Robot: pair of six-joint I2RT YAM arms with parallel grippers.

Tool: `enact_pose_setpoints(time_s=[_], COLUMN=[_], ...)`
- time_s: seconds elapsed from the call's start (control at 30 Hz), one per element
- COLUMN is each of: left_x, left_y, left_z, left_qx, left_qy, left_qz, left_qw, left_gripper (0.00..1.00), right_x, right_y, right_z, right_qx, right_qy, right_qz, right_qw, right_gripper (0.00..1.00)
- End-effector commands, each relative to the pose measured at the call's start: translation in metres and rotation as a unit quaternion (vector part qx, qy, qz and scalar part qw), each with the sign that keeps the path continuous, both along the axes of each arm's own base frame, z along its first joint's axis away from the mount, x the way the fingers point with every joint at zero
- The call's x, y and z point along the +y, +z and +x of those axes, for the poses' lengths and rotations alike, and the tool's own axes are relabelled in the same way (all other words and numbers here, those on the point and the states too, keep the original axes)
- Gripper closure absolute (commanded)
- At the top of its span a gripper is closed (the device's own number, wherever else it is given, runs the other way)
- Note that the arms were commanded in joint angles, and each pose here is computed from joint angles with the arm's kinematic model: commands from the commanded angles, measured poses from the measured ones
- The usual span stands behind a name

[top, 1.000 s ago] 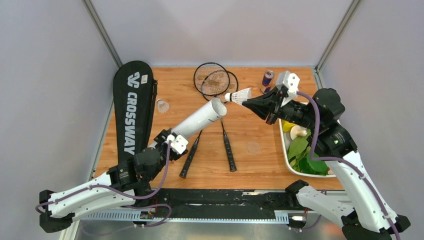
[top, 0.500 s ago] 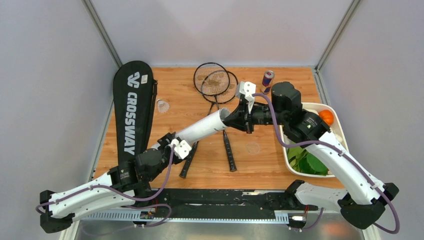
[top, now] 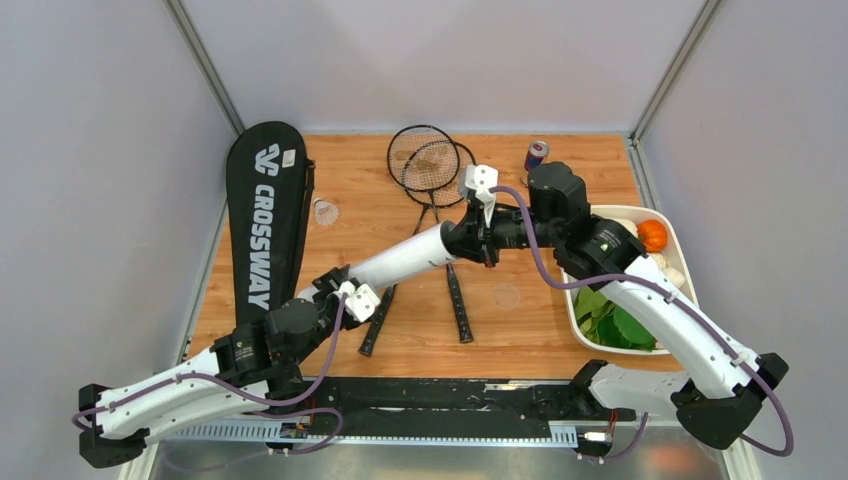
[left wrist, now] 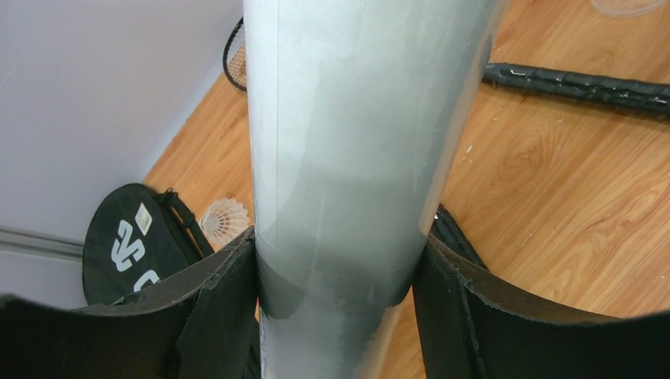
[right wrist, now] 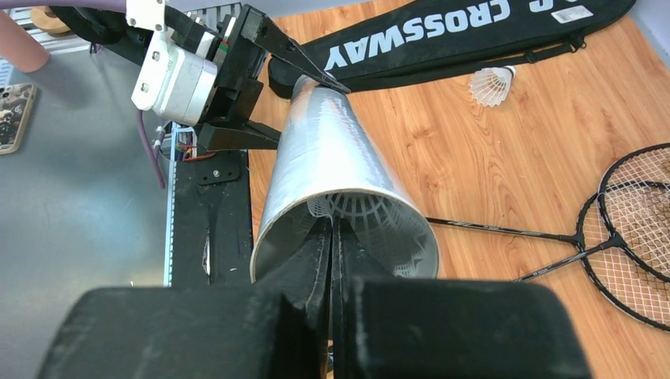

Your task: Pack up the badminton gear

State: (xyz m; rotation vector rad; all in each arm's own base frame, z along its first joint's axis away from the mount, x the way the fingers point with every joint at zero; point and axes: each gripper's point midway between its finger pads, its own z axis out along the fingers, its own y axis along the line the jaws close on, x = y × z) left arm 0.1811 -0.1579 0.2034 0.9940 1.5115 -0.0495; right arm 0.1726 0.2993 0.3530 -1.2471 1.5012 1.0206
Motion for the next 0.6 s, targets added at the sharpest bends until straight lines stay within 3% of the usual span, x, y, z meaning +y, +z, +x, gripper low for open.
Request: enact_pose_setpoints(time_s=[0.0,0.1,0.37,0.57], left_x=[-0.006,-0.006,0.005,0.021], left_y=[0.031,0.032,0.036,0.04], left_z=[0.003,0.003,0.009,0.018], left_qx=[-0.027,-0.027,-0.031,-0.039], left_qy=[-0.001,0.002,0.041,0.096], left_qz=[-0.064,-0.066,-0.073,-0.071], left_qw=[0.998,0.997,0.996,0.992], left_gripper=[0.45,0.45,0.44,0.43], right_x=[0.005,0.007,-0.012,-0.03], right_y=[0.002,0.002,0.034,0.062], right_z=[0.002,0.0,0.006,-0.001], right_qx=[-0.007,-0.001,-0.014,-0.027], right_qy=[0.005,0.011,-0.064,-0.102], right_qz=[0.0,0.003,0.035,0.079], right_qw=[1.0,1.0,0.997,0.991], right_gripper=[1.0,0.96,0.58,0.41])
